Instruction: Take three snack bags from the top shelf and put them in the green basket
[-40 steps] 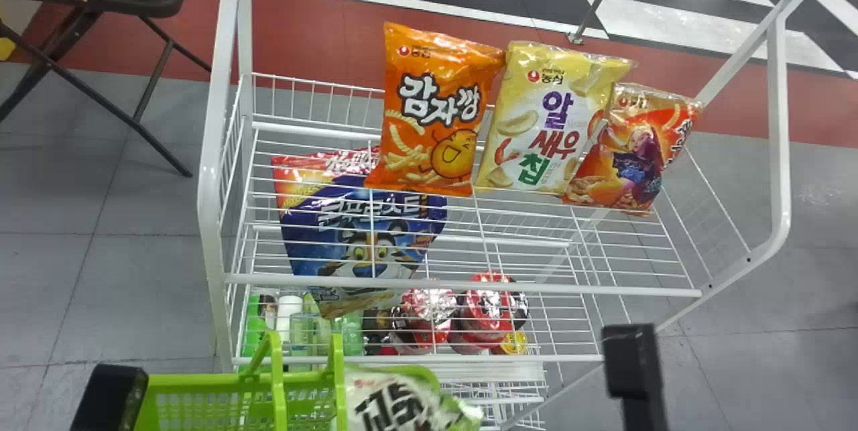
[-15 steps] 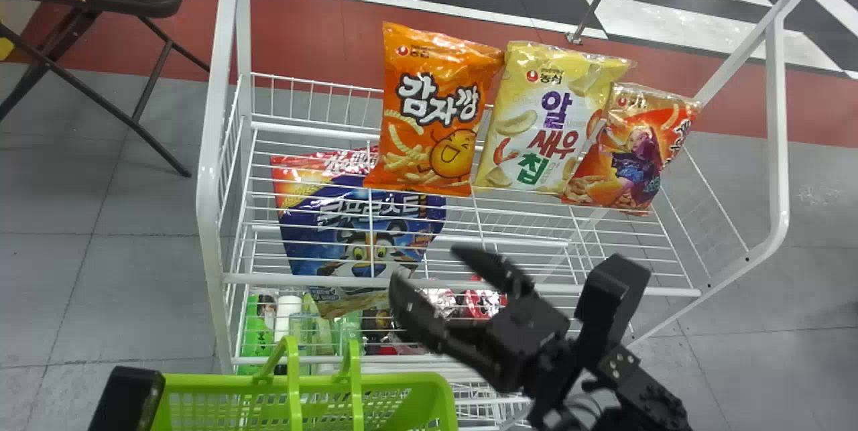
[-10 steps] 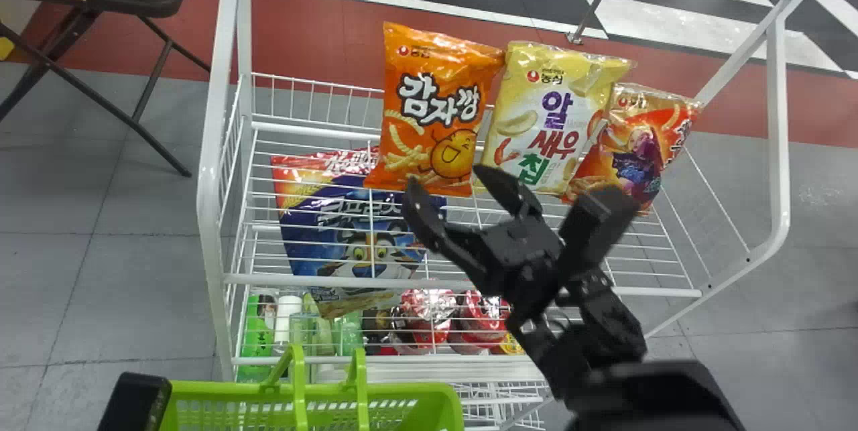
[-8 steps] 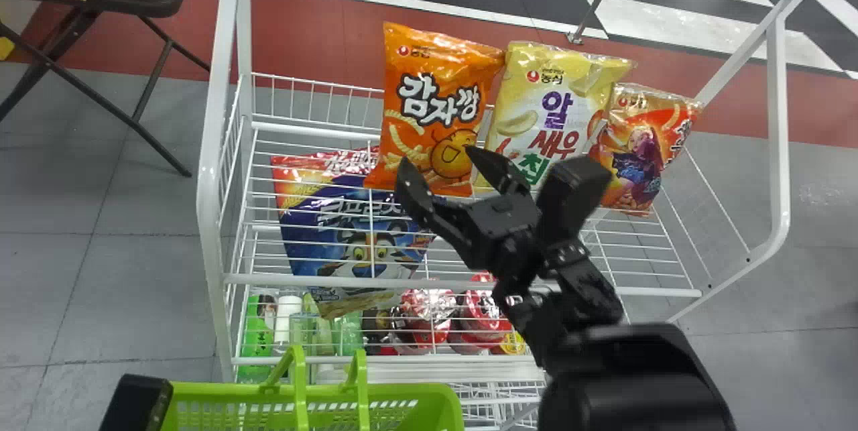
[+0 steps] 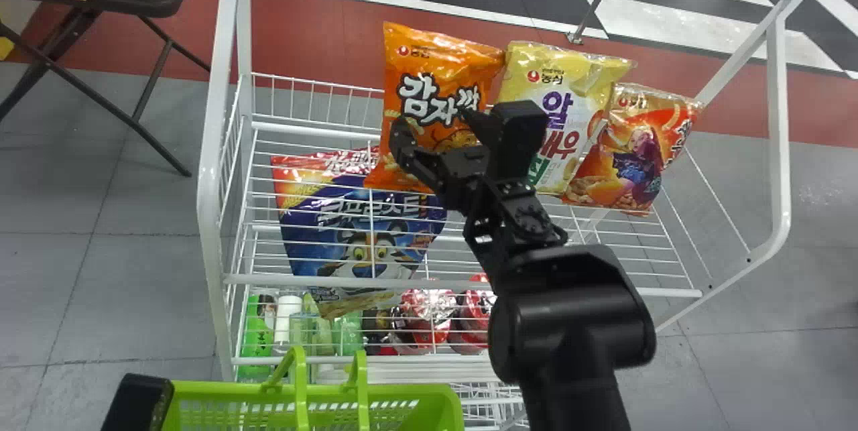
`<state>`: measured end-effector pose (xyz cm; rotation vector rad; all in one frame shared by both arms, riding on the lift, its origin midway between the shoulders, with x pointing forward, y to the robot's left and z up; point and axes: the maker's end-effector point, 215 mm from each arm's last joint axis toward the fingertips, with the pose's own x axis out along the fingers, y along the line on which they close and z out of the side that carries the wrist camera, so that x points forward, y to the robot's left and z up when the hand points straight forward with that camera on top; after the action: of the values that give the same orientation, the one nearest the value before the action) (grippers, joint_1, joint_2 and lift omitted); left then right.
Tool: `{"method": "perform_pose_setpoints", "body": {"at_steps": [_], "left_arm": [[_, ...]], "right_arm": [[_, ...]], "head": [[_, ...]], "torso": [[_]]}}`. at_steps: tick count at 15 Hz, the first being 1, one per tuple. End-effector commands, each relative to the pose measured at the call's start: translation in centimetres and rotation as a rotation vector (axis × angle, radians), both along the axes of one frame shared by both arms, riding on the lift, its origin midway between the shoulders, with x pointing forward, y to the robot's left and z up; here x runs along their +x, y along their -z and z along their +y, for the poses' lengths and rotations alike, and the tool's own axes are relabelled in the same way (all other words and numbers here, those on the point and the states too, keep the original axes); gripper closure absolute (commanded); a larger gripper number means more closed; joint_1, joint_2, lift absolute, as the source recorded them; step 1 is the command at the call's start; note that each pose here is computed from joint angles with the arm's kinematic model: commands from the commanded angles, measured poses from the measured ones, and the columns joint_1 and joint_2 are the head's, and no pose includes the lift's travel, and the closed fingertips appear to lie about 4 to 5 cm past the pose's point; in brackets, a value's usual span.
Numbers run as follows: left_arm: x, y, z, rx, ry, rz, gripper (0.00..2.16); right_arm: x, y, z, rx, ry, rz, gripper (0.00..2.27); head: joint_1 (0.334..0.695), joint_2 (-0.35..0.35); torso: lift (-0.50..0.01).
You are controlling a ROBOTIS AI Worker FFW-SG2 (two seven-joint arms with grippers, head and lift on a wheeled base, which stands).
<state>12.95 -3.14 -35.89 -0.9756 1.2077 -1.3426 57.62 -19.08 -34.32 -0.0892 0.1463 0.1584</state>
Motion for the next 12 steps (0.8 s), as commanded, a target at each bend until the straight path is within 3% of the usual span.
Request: {"method": "perform_pose_setpoints", "body": {"at_steps": [1,2,3,4,12], "left_arm": [[0.2,0.1,0.1,0.004,-0.001,-0.001,1.61],[0.4,0.2,0.1,0.004,-0.003,-0.001,1.61],[0.7,0.2,0.2,0.006,-0.003,-0.006,1.61],[1.0,0.3,0.2,0.008,-0.004,-0.010,1.61],[2.6,0.4,0.3,0.008,-0.014,-0.018,1.61]], "right_arm": [[1.5,0.7,-0.1,-0.015,-0.007,0.014,0.38],[1.7,0.8,0.0,-0.008,-0.019,0.019,0.86],[1.7,1.1,-0.2,0.000,-0.029,0.033,1.83],[1.7,1.1,0.0,0.013,-0.058,0.043,2.17],[-1.9,0.0,0.6,0.052,-0.156,0.053,2.24]], "head": [[0.695,-0.350],[0.695,-0.349],[0.695,-0.344],[0.695,-0.338],[0.695,-0.322]], "torso": [[-0.028],[-0.028],[-0.028],[-0.028],[-0.028]]}}
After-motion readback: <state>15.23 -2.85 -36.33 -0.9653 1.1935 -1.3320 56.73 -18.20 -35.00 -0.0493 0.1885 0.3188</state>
